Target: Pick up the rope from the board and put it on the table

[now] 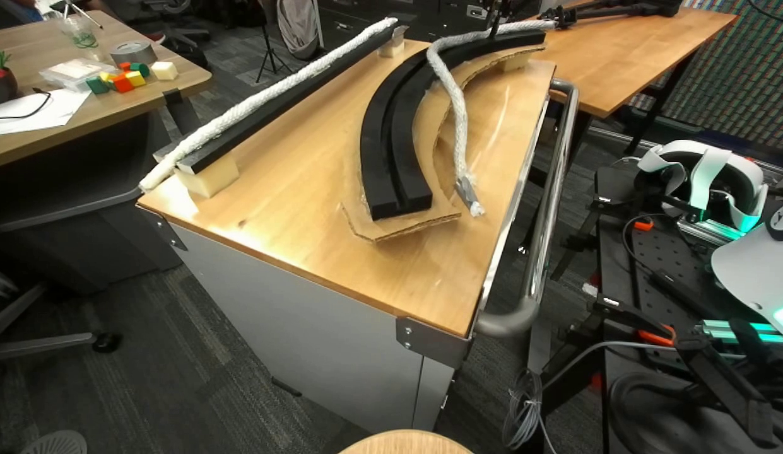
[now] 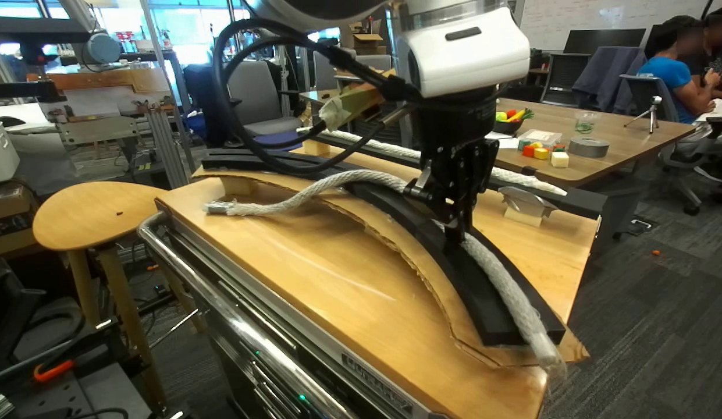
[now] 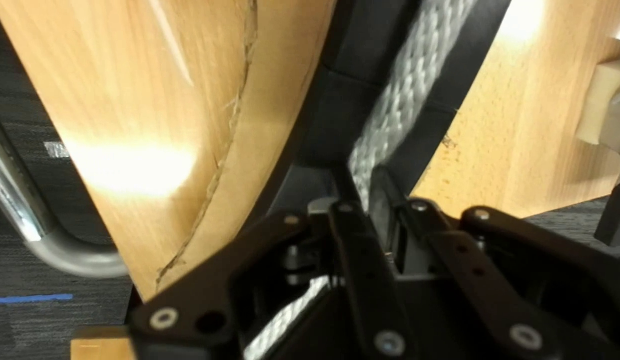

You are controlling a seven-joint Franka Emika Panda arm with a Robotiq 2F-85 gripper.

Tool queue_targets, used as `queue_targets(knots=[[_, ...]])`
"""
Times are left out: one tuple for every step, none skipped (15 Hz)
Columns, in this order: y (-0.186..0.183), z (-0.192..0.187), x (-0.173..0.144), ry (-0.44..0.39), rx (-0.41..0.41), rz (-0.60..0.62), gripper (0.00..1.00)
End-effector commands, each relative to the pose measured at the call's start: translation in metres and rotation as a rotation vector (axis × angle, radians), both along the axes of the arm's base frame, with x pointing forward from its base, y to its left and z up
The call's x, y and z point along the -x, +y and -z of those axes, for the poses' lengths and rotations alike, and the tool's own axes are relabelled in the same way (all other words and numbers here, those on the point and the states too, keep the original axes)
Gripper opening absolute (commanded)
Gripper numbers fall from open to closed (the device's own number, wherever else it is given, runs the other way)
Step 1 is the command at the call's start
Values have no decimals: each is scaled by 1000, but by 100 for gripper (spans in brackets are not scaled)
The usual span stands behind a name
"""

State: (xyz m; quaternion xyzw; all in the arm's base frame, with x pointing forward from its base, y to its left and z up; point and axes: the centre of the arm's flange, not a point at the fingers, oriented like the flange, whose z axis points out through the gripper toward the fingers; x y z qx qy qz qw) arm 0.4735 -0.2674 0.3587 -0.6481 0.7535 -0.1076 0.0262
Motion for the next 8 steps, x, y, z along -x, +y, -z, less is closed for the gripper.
queue_targets(knots=[[-3, 0, -7, -22, 10, 24, 0], [-2, -2, -5, -22, 6, 23, 1], [0, -5, -2, -19, 0, 20, 2], [4, -11, 3, -13, -1, 12, 2], [9, -18, 8, -5, -11, -1, 2], [16, -28, 17, -1, -16, -22, 2], [22, -37, 26, -11, -18, -44, 2], [30, -48, 37, -23, -7, -73, 2]])
